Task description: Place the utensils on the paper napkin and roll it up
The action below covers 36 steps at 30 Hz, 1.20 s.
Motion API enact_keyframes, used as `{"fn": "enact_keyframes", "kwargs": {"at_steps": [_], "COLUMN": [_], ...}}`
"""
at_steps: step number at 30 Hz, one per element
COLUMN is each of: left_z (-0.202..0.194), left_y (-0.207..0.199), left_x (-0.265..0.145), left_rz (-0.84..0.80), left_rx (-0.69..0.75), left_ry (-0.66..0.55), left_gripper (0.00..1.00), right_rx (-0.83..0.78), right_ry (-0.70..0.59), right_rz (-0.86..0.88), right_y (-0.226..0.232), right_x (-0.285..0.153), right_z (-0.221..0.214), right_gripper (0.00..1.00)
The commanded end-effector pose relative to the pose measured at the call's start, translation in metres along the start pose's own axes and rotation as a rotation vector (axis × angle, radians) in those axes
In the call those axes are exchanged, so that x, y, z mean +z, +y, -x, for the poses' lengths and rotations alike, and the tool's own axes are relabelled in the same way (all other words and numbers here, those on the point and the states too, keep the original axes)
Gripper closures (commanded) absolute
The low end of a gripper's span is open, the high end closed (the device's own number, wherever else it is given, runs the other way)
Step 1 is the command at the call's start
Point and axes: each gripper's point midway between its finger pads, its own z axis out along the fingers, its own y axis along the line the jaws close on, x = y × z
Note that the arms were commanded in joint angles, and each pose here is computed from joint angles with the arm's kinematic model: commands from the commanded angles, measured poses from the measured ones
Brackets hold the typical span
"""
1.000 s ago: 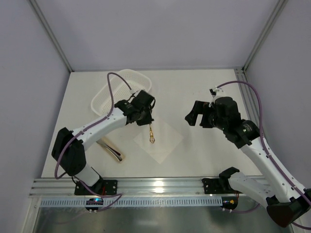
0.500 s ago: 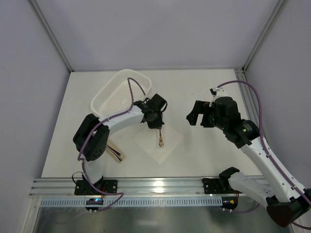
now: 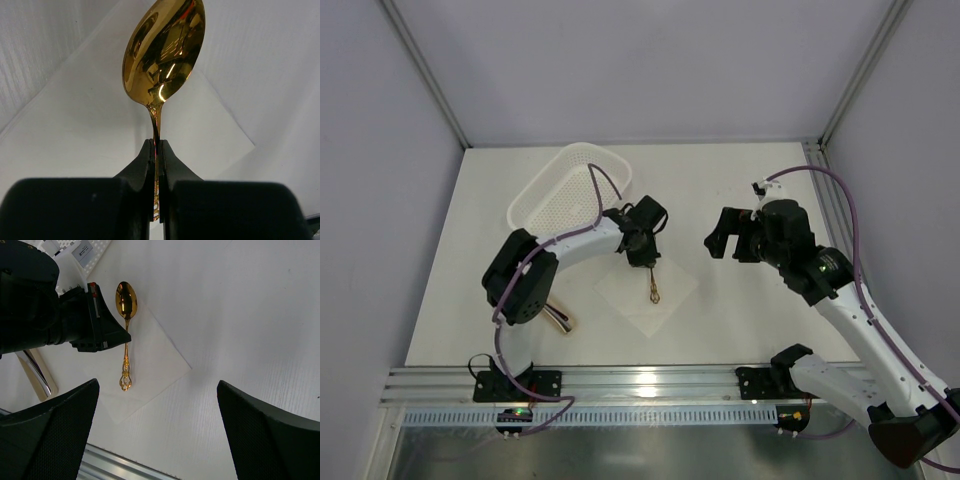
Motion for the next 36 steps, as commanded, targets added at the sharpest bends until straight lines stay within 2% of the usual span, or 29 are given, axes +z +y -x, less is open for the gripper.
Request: {"fn": "enact_keyframes", "kwargs": {"at_steps": [1,15,36], "left_z": [0.013,0.005,-0.002], "left_y": [-0.018,-0.009,-0.003], "left_x": [-0.005,0.008,0.012], "left_rz": [-0.050,-0.008,0.019], "left_rx": [-0.023,-0.029,-0.025], "left_ry": [-0.040,-0.011,0.016], "left_gripper": [1.00,1.00,0.87], "right_rx": [-0.023,-0.029,-0.027], "right_ry": [-0.043,-0.051,-0.061], "right_rz": [-0.007,-0.019,-0.024], "right_y": [-0.001,-0.004,-0.005], "right_x": [-0.001,-0.002,-0.006], "right_z": [0.009,0.010,0.011], "right_gripper": [0.00,0.00,0.00]}}
